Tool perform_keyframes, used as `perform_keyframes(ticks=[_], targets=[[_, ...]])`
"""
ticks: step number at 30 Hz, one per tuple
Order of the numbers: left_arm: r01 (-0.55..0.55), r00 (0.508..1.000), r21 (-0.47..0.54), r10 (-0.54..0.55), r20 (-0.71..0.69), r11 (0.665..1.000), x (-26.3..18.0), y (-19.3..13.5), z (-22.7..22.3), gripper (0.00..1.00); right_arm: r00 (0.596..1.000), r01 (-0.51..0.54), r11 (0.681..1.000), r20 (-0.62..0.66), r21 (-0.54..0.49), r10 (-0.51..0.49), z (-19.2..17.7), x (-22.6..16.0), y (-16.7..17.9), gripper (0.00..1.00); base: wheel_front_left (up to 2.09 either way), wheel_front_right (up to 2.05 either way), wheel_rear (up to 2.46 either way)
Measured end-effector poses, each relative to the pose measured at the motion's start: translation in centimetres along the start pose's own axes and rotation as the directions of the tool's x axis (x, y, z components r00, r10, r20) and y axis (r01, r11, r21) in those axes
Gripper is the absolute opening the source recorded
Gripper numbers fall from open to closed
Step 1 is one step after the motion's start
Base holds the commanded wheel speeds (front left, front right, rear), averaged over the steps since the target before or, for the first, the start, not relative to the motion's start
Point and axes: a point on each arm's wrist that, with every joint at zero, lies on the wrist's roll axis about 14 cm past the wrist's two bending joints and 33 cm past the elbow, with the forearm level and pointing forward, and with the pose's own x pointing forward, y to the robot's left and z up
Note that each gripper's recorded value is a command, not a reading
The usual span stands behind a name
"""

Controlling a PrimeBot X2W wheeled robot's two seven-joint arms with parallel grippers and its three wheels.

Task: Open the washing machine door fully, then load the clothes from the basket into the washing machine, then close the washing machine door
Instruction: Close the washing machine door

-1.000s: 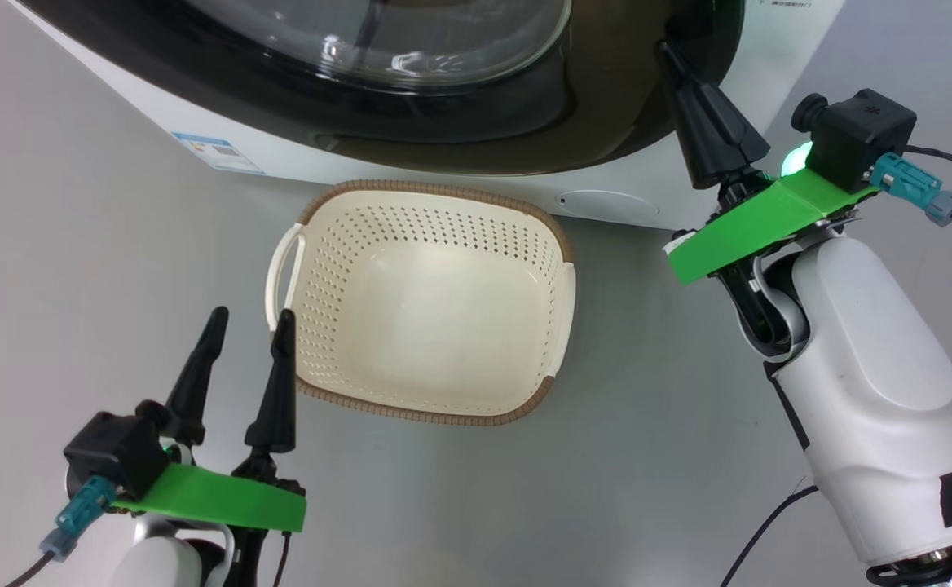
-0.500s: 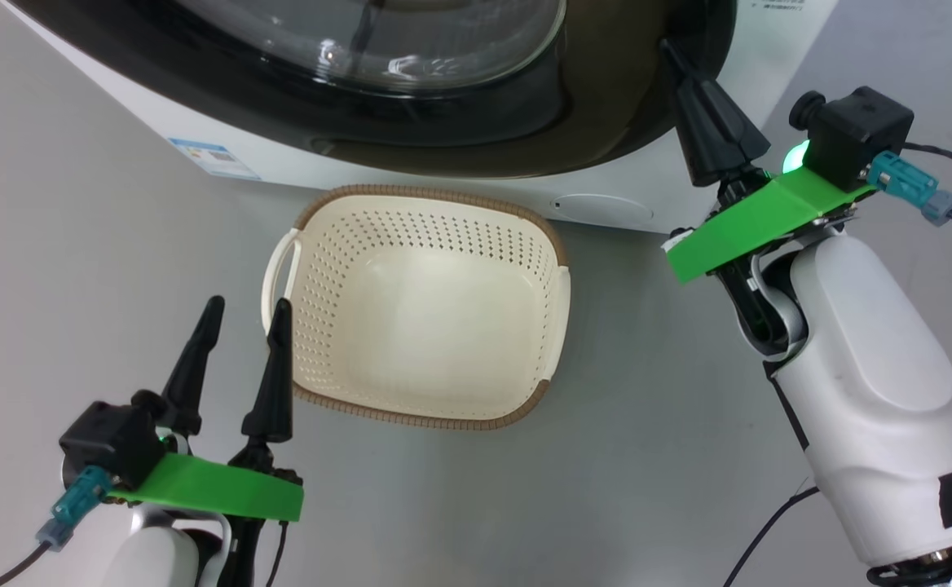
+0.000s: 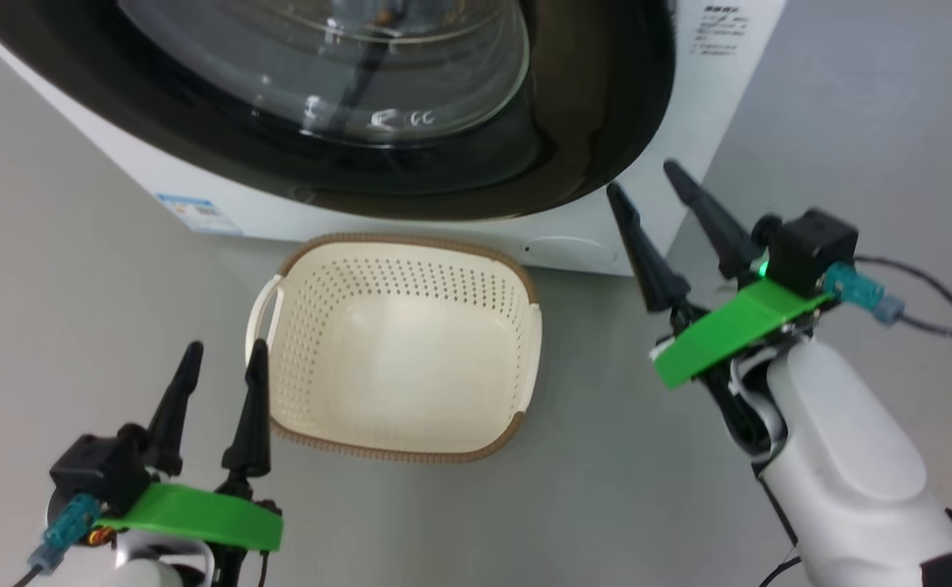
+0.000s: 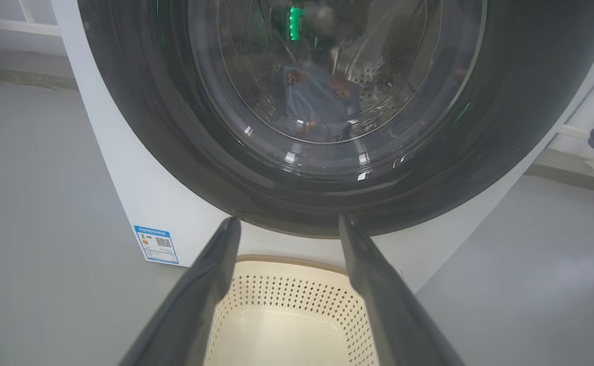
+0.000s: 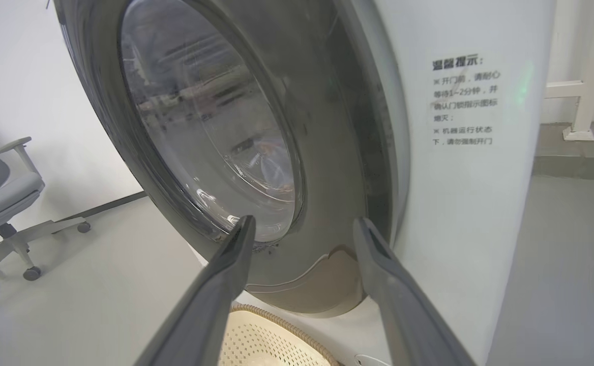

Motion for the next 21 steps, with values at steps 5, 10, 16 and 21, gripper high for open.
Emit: perform_keyframes(ticks=[5, 10, 16, 21], targets=[[0.0, 1.0, -0.002, 0.0, -0.006, 1.0, -0.8, 0.0, -0.1, 1.0, 0.999, 0.043, 0.999, -0.024, 0.002, -0.043, -0.4, -2.6, -0.4, 1.0, 0.0, 0.0, 0.0], [0.032, 0.999, 0.007, -0.032, -0.011, 0.999, -0.9, -0.5, -0.1, 1.0, 0.994, 0.101, 0.995, -0.037, 0.01, -0.101, -0.7, -5.1, -1.3, 1.0, 0.0, 0.0, 0.0], [0.087, 0.996, 0.001, -0.087, -0.012, 0.996, -0.5, -2.1, -0.1, 1.0, 0.982, 0.183, 0.983, -0.038, 0.008, -0.183, -0.4, -8.1, -3.0, 1.0, 0.0, 0.0, 0.0], [0.123, 0.992, 0.005, -0.123, -0.033, 0.992, -0.8, -2.9, -0.7, 1.0, 0.969, 0.246, 0.969, -0.035, 0.003, -0.246, -0.1, -10.6, -4.3, 1.0, 0.0, 0.0, 0.0]])
